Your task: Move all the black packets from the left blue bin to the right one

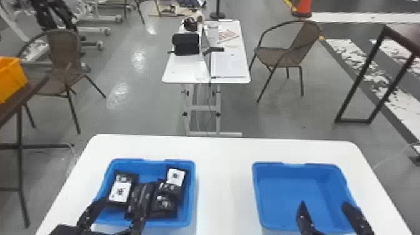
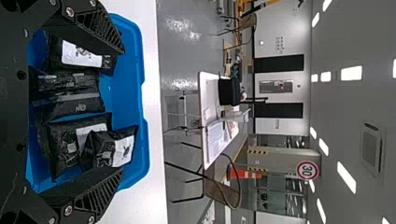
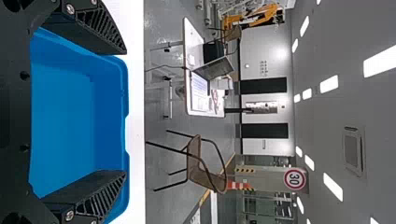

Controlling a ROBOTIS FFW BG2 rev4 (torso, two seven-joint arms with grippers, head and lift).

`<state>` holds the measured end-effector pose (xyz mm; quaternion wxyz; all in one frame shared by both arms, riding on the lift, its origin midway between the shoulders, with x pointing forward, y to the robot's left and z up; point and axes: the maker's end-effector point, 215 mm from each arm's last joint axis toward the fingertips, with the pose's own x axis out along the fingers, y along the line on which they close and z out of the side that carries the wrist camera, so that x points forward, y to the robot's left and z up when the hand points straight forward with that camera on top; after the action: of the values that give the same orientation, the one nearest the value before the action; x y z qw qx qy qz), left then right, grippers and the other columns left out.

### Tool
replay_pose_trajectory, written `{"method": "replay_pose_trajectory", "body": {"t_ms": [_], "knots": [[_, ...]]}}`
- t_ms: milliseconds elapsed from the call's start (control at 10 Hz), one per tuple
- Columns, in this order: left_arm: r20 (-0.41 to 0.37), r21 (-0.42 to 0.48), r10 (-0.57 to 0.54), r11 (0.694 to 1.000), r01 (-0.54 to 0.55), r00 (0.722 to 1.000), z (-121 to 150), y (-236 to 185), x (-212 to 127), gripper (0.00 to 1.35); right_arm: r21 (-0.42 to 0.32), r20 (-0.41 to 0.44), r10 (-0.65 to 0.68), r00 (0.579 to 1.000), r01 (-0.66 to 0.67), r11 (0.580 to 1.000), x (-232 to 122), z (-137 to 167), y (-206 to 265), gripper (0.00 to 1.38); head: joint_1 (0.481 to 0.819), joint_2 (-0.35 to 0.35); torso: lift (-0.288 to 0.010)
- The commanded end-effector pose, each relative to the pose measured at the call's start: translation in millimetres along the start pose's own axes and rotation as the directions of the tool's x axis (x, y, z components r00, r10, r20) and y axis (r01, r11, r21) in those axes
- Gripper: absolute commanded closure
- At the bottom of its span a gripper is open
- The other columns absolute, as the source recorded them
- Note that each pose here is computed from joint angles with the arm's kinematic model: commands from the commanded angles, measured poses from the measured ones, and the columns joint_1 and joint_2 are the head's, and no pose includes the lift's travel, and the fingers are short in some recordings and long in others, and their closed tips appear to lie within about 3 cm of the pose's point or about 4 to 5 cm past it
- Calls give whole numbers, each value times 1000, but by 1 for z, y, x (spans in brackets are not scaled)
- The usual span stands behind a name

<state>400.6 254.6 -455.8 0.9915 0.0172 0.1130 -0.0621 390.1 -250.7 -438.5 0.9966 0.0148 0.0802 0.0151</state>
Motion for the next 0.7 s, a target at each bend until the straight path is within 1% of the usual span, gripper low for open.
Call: {"method": "replay_pose_trajectory", "body": {"t_ms": [0,600], "knots": [[-2,-8,1,1000,-1,1000,-1,-1,0,148,12,-2,6,1000,-6,1000,0,-1,5,107,695,4,0],[-7,-18,0,1000,-1,1000,-5,-2,0,148,24,-15,10,1000,-10,1000,-1,-6,8,119,695,14,0]]}}
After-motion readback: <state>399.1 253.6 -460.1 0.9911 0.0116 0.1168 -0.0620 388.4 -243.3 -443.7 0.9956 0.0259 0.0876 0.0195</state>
